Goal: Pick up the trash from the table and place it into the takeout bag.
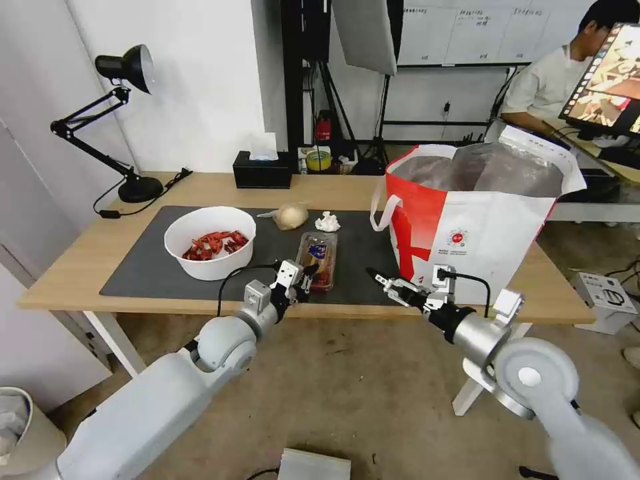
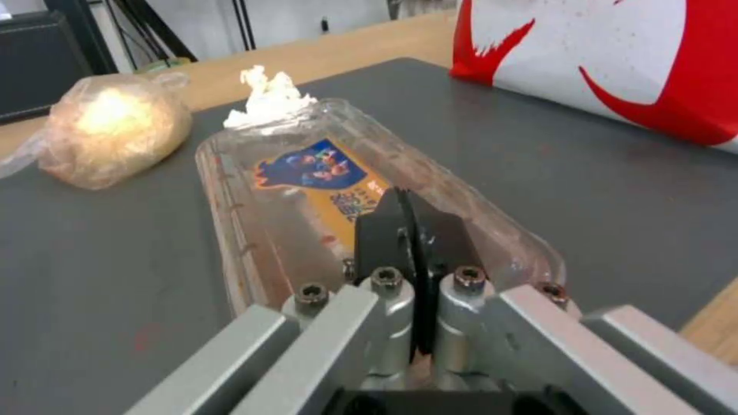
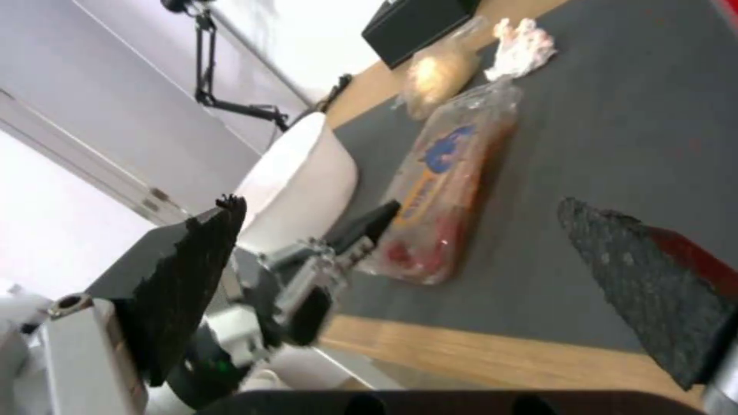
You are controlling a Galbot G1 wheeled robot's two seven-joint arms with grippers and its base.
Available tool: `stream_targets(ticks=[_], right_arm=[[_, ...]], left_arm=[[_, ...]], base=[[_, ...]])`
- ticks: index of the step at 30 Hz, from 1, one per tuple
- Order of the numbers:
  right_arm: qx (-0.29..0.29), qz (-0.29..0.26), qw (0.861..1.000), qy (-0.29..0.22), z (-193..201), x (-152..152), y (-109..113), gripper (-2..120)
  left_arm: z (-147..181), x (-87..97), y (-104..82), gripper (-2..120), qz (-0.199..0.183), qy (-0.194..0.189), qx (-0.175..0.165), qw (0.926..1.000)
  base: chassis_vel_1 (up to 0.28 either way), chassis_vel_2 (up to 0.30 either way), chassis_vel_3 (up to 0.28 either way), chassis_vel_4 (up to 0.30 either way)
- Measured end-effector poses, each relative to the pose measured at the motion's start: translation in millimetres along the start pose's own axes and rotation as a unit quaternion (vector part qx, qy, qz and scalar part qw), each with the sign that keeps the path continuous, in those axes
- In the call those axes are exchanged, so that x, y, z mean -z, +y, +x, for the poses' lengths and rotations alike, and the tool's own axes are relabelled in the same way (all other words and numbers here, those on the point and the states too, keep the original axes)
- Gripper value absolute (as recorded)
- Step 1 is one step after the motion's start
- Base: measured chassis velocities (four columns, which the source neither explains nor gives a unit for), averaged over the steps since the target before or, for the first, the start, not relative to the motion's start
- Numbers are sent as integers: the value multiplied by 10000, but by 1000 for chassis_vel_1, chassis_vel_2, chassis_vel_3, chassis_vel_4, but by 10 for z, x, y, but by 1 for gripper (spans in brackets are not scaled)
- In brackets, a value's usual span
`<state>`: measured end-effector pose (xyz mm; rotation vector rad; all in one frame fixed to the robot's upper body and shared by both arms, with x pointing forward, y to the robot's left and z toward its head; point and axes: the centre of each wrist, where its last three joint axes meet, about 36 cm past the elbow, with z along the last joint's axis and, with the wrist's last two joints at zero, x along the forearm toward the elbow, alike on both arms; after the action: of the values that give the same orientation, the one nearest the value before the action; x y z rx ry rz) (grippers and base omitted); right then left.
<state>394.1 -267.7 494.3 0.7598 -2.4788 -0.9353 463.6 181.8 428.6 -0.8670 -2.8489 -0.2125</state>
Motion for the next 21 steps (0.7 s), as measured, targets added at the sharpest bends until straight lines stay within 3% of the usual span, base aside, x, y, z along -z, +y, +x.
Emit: stream_targets(ticks=[8,21], right_arm=[[-17,-472,9989,-34,-291,66,-24,100],[-320,-795,9963,52,-812,142,28,100]], left_arm=[[-27,-40,33,0,-2,59,40,10000],[-20,-64,43,0,12,85,58,9999]], base=[[0,0,0,0],[0,0,0,0]])
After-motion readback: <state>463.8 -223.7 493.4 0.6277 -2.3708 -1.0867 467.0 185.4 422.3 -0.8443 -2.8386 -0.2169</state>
